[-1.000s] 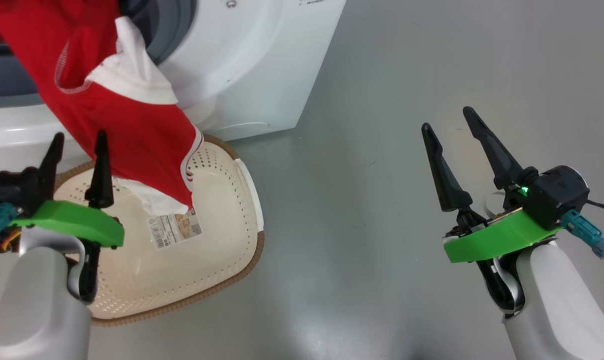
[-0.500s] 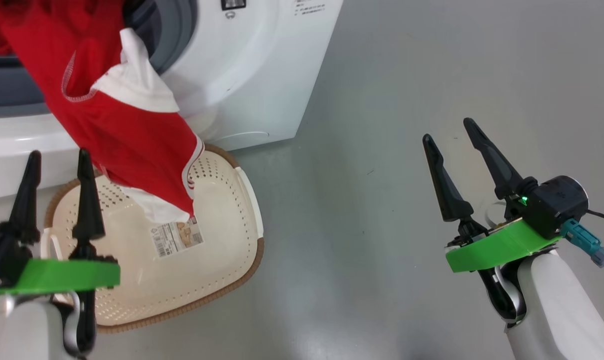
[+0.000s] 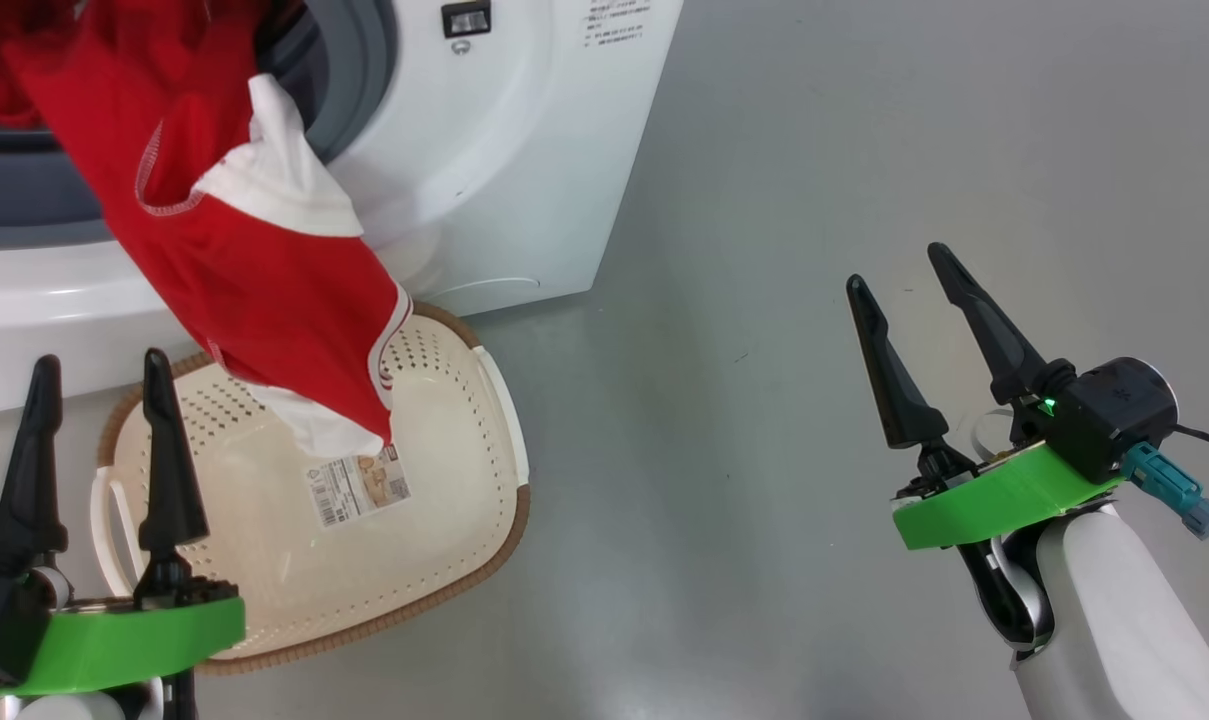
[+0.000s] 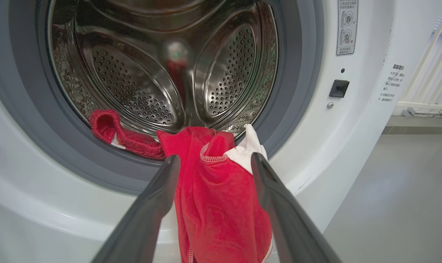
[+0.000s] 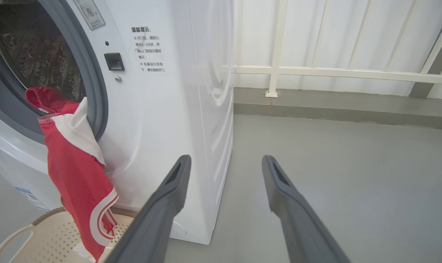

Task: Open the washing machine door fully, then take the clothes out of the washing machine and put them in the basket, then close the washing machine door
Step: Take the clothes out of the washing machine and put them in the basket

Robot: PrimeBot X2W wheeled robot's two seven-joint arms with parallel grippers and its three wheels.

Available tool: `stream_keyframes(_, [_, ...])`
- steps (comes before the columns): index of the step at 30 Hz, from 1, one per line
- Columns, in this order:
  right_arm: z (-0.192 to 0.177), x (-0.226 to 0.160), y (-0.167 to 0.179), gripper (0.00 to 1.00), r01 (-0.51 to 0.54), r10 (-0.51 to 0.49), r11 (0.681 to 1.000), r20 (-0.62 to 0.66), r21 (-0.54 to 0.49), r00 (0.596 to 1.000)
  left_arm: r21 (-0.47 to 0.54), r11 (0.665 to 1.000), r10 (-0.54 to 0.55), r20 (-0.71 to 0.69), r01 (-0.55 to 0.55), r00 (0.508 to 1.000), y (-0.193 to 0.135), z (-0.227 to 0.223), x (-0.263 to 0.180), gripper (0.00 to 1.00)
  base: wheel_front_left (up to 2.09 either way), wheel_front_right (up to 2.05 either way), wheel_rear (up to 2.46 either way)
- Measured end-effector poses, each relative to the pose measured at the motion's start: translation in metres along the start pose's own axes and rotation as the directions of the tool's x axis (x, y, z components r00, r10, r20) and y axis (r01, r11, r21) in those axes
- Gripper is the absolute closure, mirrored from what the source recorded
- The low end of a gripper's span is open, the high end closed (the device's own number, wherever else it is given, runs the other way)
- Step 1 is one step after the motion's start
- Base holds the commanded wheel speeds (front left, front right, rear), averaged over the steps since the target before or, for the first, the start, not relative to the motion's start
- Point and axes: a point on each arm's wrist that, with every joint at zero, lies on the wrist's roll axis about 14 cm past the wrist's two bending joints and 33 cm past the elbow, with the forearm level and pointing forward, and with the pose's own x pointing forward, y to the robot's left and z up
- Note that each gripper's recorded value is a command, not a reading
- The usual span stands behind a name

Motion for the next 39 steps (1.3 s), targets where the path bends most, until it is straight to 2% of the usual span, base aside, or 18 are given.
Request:
stream_keyframes(6, [0.001, -0.001, -0.001, 0.0, 0.002, -0.002, 1.0, 0.002, -0.002, 1.0, -0.018, 1.0, -0.001, -0.014, 0.001, 1.0, -0.002, -0.005, -0.001, 0.0, 0.0, 0.0, 0.0])
stream_keyframes(11, [-0.007, -0.003, 0.001, 0.0, 0.001, -0.001, 1.0, -0.02, 0.005, 1.0, -0.046, 0.999, -0.02, -0.086, 0.016, 0.996, -0.008, -0.029, -0.001, 0.0, 0.0, 0.0, 0.0])
stream_keyframes(17, [-0.015, -0.001, 0.002, 0.0, -0.003, 0.003, 1.0, -0.037, 0.01, 0.999, -0.083, 0.995, -0.07, -0.084, 0.063, 0.994, -0.018, -0.033, 0.034, 0.0, 0.0, 0.0, 0.0])
stream_keyframes(28, [-0.027, 0.002, 0.001, 0.0, 0.0, 0.001, 1.0, -0.063, 0.012, 0.998, -0.057, 0.993, -0.107, -0.185, 0.098, 0.977, -0.012, -0.048, 0.1, 0.0, 0.0, 0.0, 0.0])
stream_keyframes(39, [-0.029, 0.005, -0.001, 0.0, 0.012, -0.01, 1.0, -0.062, 0.018, 0.998, -0.028, 0.988, -0.149, -0.358, 0.149, 0.922, -0.019, -0.083, 0.118, 0.0, 0.0, 0.0, 0.0])
